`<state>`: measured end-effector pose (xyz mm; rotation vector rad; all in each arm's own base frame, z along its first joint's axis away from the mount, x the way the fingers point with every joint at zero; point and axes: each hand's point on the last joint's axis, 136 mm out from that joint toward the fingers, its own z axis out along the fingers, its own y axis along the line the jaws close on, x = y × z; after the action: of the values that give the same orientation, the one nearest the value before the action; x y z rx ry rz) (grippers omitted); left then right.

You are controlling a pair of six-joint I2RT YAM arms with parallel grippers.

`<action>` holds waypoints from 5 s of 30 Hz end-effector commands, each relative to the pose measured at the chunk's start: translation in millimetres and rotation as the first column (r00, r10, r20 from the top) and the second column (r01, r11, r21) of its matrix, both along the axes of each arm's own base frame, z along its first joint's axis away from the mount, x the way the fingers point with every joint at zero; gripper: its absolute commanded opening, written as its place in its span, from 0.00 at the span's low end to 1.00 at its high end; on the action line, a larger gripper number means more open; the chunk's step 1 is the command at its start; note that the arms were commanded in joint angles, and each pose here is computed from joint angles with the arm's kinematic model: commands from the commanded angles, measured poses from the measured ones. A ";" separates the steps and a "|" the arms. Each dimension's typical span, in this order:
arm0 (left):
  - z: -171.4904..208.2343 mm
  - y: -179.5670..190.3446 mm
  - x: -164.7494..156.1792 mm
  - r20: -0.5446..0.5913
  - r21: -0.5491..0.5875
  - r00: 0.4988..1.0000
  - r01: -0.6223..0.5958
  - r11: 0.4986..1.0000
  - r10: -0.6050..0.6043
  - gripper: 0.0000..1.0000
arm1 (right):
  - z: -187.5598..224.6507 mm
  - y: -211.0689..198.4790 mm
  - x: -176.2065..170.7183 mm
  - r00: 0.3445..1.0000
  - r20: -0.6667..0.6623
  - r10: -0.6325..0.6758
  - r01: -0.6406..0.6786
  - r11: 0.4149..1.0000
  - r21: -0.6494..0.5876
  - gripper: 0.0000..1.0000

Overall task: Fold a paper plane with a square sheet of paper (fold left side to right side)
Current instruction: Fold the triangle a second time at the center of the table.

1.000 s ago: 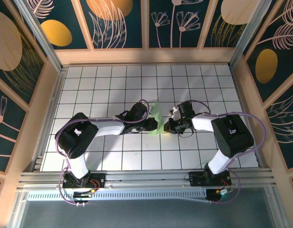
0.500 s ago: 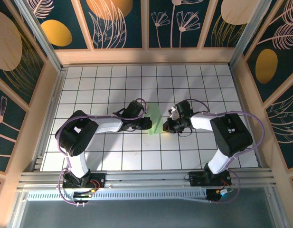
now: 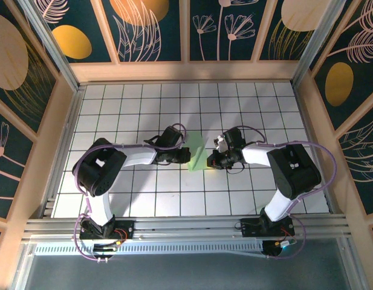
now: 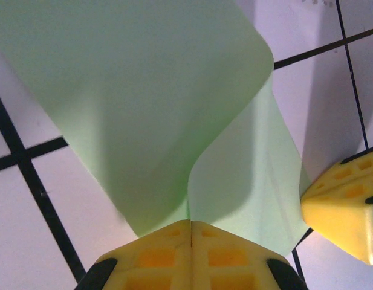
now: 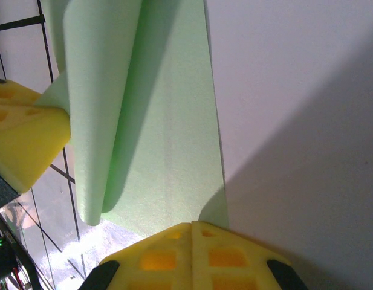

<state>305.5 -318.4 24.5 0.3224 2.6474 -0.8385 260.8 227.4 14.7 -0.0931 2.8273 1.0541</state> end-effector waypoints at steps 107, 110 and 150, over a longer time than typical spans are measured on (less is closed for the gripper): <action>-36.2 21.0 4.0 -0.013 0.138 1.000 -0.008 0.990 0.010 0.00 | 57.3 57.6 36.9 0.995 0.097 -0.018 -0.003 0.976 0.216 0.00; -35.2 21.7 4.1 -0.010 0.141 1.000 -0.009 0.990 0.010 0.00 | 53.2 64.8 44.6 0.995 0.097 -0.013 -0.007 0.979 0.203 0.00; -31.2 19.0 3.6 -0.010 0.116 1.000 -0.013 0.993 0.014 0.00 | -12.8 43.5 28.6 1.000 -0.002 -0.014 0.014 1.000 0.000 0.00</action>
<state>320.9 -312.0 14.4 0.3411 2.6356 -0.7263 302.6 278.3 21.1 -0.0640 2.7555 1.1165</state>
